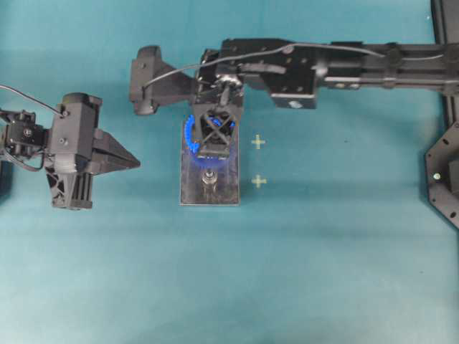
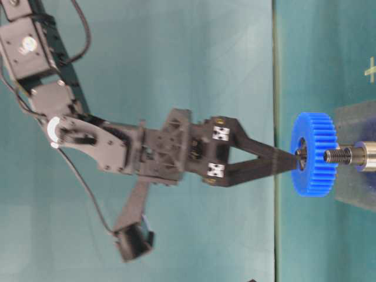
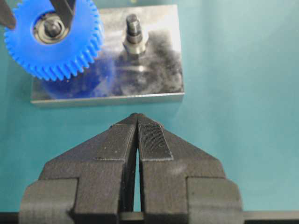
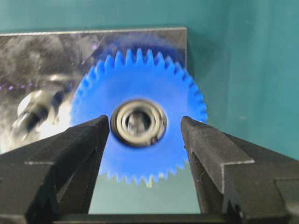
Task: Fit the large gear onto the shaft.
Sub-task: 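Push the blue gear down onto the upper shaft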
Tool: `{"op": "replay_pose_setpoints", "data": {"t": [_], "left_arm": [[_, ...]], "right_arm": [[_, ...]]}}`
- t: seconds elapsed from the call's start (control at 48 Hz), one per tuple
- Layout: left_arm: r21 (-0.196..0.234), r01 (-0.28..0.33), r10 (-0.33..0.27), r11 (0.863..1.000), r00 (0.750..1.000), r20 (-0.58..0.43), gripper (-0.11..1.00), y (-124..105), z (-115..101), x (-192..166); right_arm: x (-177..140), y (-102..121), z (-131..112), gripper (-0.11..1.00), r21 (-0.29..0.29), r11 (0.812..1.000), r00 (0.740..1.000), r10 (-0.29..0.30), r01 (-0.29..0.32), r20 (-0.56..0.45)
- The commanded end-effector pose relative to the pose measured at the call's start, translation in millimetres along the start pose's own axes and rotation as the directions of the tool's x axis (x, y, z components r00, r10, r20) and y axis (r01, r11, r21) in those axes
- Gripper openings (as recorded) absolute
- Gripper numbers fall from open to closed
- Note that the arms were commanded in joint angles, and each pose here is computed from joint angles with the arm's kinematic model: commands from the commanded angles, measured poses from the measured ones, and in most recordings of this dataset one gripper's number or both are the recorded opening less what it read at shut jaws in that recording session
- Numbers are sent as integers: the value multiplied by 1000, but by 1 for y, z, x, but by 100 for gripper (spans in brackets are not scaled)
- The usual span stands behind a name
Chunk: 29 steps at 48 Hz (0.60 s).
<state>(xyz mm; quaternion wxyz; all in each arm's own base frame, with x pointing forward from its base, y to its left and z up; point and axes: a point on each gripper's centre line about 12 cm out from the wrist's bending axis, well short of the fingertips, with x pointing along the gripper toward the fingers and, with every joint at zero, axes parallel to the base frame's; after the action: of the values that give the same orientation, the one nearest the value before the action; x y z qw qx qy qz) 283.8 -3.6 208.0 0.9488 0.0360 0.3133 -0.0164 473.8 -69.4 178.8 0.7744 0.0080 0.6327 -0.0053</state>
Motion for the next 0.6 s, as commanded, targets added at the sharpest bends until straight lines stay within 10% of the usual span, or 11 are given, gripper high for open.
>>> {"op": "replay_pose_setpoints", "data": {"t": [0.0, 0.583], "left_arm": [[2, -2, 2, 1000, 999, 46, 0, 1, 13, -2], [2, -2, 2, 1000, 999, 46, 0, 0, 13, -2]], "right_arm": [[-12, 4, 8, 70, -6, 1000, 999, -2, 2, 40], [-38, 1, 15, 70, 0, 1000, 997, -9, 9, 79]]}}
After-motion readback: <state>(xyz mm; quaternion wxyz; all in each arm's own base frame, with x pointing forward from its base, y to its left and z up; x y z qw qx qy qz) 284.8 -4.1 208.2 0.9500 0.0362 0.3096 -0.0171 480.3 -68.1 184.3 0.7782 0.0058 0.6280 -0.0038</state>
